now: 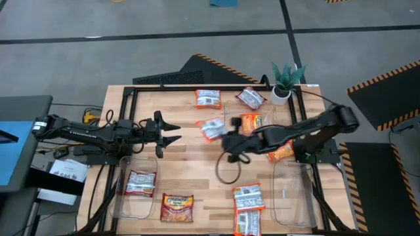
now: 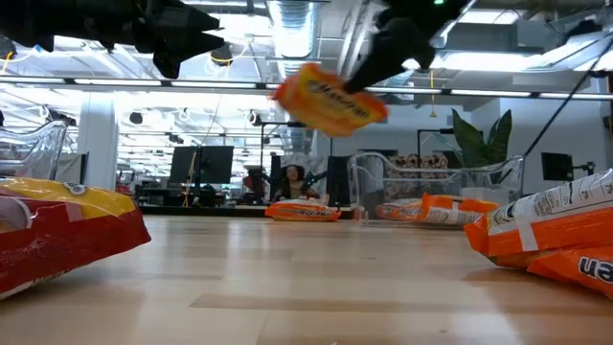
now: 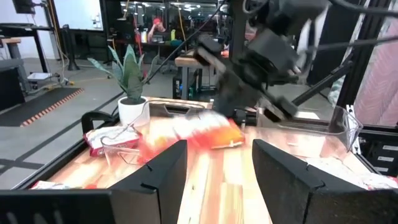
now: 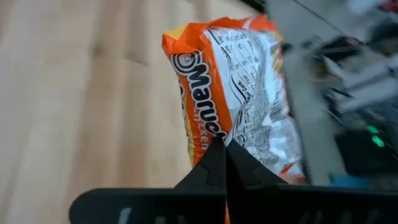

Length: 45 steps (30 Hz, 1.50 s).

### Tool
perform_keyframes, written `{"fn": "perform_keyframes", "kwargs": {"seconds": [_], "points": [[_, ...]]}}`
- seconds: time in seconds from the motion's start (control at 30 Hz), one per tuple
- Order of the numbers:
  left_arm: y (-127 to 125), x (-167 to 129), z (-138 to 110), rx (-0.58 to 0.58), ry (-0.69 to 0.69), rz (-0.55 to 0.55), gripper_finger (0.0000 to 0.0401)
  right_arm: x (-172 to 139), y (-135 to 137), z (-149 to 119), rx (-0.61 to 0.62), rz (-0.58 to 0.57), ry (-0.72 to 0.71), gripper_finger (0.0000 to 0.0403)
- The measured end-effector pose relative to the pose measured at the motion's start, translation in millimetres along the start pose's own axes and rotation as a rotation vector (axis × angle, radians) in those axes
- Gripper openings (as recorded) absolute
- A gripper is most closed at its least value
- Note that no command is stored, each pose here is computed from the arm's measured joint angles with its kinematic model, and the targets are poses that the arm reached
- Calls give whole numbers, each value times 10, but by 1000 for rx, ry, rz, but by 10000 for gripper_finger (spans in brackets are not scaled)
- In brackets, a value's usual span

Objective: Sort Maruchan noodles
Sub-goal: Put the orange noodle pack into the top transparent bin

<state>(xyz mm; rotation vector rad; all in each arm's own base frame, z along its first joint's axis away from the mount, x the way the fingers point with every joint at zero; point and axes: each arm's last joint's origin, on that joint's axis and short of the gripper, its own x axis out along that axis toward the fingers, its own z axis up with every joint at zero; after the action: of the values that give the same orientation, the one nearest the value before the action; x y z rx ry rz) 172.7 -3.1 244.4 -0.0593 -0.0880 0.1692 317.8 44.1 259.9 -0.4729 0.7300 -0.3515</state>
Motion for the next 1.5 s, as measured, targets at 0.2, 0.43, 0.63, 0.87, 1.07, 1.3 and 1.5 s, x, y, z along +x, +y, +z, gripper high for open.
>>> {"fn": "perform_keyframes", "kwargs": {"seconds": [0.2, 0.43, 0.63, 0.87, 1.07, 1.3, 1.5], "points": [[2, 0, 2, -1, -2, 8, 171, -251, -241, -489, 156, -105, 66, 6], [7, 0, 5, 0, -6, 26, 171, -259, -330, -880, 242, -122, 169, 6], [10, 0, 3, 1, -5, 35, 171, -212, -335, -932, 269, -20, 202, 42], [10, 0, 2, 2, -4, 35, 171, -179, -382, -902, 315, -40, 200, 119], [10, 0, 2, 2, -4, 35, 171, -208, -575, -712, 346, -81, 135, 204], [11, 0, -23, 8, 20, 36, 171, -171, -796, -715, 498, 46, 178, 227], [12, 0, -25, 9, 22, 39, 171, -263, -642, -657, 496, 270, 193, 83]]}}
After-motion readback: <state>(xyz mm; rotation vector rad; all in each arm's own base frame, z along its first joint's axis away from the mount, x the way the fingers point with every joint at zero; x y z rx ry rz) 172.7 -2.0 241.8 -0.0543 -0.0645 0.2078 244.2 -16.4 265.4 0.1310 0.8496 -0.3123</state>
